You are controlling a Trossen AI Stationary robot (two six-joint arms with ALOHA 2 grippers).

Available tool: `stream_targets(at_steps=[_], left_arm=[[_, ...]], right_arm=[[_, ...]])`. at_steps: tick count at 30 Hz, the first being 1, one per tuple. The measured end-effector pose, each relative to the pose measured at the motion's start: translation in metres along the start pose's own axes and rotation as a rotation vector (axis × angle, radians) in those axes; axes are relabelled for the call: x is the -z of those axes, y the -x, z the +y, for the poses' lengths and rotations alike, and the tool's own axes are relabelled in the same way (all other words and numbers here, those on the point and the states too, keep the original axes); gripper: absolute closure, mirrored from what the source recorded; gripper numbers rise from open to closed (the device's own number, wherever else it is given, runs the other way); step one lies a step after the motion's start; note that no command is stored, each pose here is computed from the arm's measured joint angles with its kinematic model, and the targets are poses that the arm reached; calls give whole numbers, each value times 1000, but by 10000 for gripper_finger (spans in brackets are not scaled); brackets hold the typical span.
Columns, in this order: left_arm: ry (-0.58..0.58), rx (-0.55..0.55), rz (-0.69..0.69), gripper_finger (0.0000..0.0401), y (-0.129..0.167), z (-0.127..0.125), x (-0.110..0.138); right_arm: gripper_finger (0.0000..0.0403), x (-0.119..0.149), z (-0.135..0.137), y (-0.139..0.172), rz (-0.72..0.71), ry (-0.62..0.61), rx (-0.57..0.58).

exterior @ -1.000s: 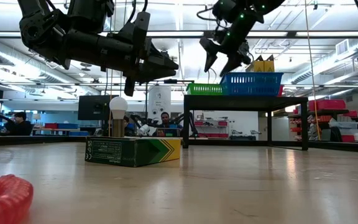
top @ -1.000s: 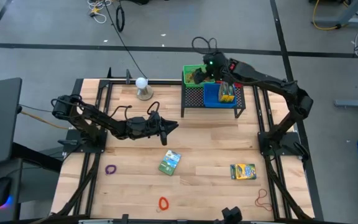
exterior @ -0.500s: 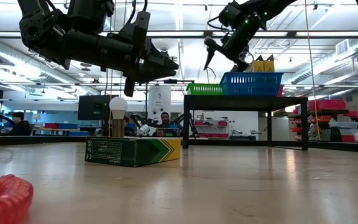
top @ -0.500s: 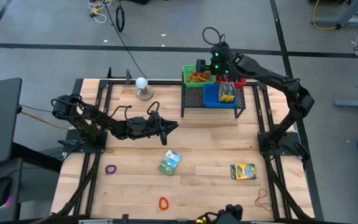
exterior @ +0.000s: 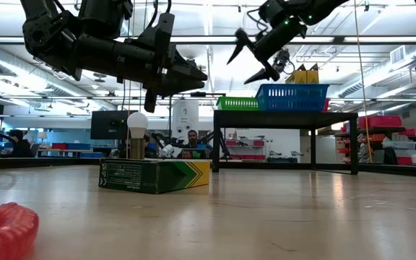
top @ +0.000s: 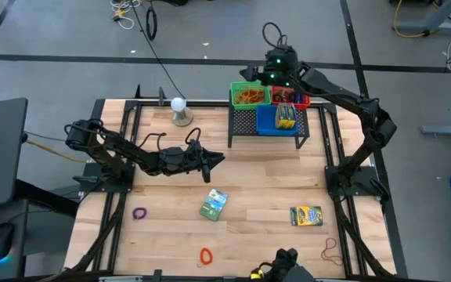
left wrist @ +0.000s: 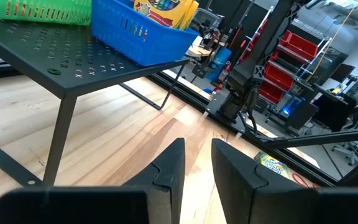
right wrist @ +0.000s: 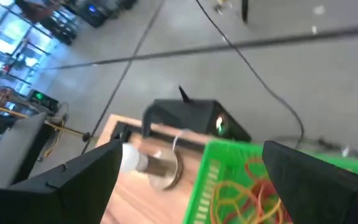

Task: Pick & Place Office Desk Supplies
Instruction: Put the purple spiral keychain into the red bin

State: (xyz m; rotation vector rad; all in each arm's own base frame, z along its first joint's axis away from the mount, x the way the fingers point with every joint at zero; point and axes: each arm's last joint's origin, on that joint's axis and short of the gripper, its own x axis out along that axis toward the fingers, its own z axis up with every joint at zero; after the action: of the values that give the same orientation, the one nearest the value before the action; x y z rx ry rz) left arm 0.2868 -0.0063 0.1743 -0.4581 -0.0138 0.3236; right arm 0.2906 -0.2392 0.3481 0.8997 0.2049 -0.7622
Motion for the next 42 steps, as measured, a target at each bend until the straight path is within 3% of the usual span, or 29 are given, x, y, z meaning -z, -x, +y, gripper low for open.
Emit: stream_targets(at_steps=[6,9,14,22,27,32,42], left_arm=[[23,0,-1,317,0,0,0],[70,-5,-8,317,-1,2,-2],[74,-11,-17,326,-2,3,-3],[4,45,-26,360,-9,-4,-12],[-38,65,29,377,-14,-6,-13],[-75,70,121,395,-19,-9,-10],[-126,101,367,396,1,-48,-5]], right_arm=[[15,-8,16,25,-6,202,-176],[50,-3,24,44,5,376,-190],[169,16,42,89,-35,620,-163],[384,88,19,133,-114,666,-335],[387,128,5,176,-156,660,-341],[398,161,-5,205,-62,689,-289],[393,213,-27,199,124,741,-248]])
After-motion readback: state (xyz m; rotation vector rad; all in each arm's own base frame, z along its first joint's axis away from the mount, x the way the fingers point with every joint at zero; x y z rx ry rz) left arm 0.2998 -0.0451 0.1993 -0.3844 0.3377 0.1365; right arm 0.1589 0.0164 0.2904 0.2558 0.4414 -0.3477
